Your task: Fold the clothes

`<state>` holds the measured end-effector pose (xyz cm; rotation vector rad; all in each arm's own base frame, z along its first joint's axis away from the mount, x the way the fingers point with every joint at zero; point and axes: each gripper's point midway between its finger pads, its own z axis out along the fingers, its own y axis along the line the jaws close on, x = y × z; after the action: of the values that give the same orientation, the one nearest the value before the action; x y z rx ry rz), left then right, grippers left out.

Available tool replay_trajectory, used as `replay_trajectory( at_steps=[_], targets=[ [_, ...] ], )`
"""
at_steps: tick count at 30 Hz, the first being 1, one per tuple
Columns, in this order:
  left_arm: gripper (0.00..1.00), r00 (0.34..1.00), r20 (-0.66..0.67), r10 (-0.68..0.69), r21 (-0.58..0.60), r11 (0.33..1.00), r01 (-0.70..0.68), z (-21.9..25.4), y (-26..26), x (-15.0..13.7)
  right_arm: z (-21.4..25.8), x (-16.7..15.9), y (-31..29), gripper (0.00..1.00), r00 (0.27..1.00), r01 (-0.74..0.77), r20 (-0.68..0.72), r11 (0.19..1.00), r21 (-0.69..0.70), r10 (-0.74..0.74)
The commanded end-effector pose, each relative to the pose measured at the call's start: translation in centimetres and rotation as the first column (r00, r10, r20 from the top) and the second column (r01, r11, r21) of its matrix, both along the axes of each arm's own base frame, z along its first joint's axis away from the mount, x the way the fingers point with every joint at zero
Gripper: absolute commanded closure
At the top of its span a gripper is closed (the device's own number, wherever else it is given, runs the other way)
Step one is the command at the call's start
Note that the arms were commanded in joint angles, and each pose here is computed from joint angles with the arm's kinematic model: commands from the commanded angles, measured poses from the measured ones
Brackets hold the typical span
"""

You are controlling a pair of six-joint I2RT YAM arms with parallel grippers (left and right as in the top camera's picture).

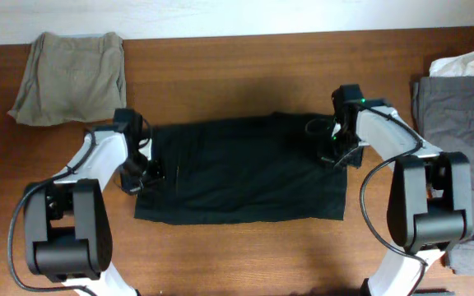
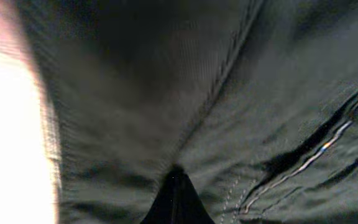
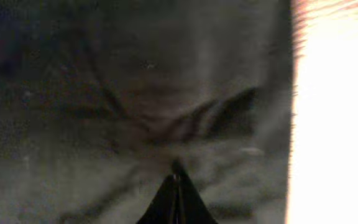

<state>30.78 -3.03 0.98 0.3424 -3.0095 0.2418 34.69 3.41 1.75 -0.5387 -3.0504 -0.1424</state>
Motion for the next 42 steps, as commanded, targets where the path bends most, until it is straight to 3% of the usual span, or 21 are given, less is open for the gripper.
replay_trajectory(
  at_steps=[1, 3, 5, 7, 8, 9, 10, 11, 17, 23, 35, 42],
  targets=[
    [0.99, 0.998, 0.051, -0.02, 0.047, 0.999, 0.018, 2.2, 1.0, 2.4, 5.8, 2.9, -1.3, 0.84, 0.99, 0.024, 0.143, 0.998, -0.054, -0.016],
    [0.99, 0.998, 0.06, -0.021, 0.047, 0.999, 0.018, 3.2, 1.0, 3.0, 7.8, 3.4, -1.3, 0.6, 0.985, 0.019, 0.173, 0.998, -0.053, -0.01],
    [0.99, 0.998, 0.066, -0.023, 0.074, 0.997, 0.018, 4.5, 1.5, 3.5, 10.3, 3.6, -1.3, 0.29, 0.981, 0.016, 0.193, 0.998, -0.053, -0.006],
    [0.99, 0.997, 0.074, -0.027, 0.14, 0.99, 0.017, 5.7, 2.7, 3.8, 11.6, 3.3, -1.2, 0.07, 0.983, 0.015, 0.184, 0.999, -0.044, -0.006],
    [0.99, 0.996, 0.085, -0.03, 0.18, 0.984, 0.014, 6.2, 3.4, 3.9, 12.2, 3.0, -0.8, 0.01, 0.985, 0.011, 0.171, 1.0, -0.023, -0.007],
    [0.9, 0.995, 0.097, -0.032, 0.213, 0.977, 0.01, 6.6, 4.0, 4.1, 12.5, 2.7, -0.6, 0.02, 0.987, 0.006, 0.16, 1.0, -0.01, -0.005],
    [0.25, 0.993, 0.111, -0.031, 0.241, 0.971, 0.003, 6.9, 4.6, 4.3, 12.8, 2.4, -0.3, 0.02, 0.988, -0.015, 0.153, 1.0, 0.003, 0.015],
    [0.0, 0.991, 0.123, -0.048, 0.256, 0.966, 0.015, 7.0, 5.1, 4.6, 12.9, 2.2, -0.3, 0.02, 0.989, -0.025, 0.147, 1.0, 0.006, 0.024],
    [0.01, 0.974, 0.193, -0.119, -0.006, 0.992, 0.122, 5.3, 5.4, 5.8, 12.9, 2.0, -0.3, 0.01, 0.987, -0.076, 0.144, 0.997, -0.001, 0.075],
    [0.01, 0.932, 0.336, -0.139, -0.23, 0.947, 0.224, 6.4, 5.3, 6.4, 12.9, 2.2, -0.3, 0.01, 0.983, -0.098, 0.153, 0.995, -0.004, 0.098],
    [0.01, 0.974, 0.18, -0.136, -0.341, 0.92, 0.192, 0.7, 4.8, 4.3, 13.1, 3.4, -0.3, 0.01, 0.975, -0.097, 0.201, 0.995, -0.011, 0.097],
    [0.06, 0.981, 0.06, -0.184, -0.399, 0.896, 0.193, -2.9, 2.7, 2.4, 13.1, 3.4, -0.3, 0.01, 0.975, -0.097, 0.201, 0.995, -0.011, 0.097]
  ],
)
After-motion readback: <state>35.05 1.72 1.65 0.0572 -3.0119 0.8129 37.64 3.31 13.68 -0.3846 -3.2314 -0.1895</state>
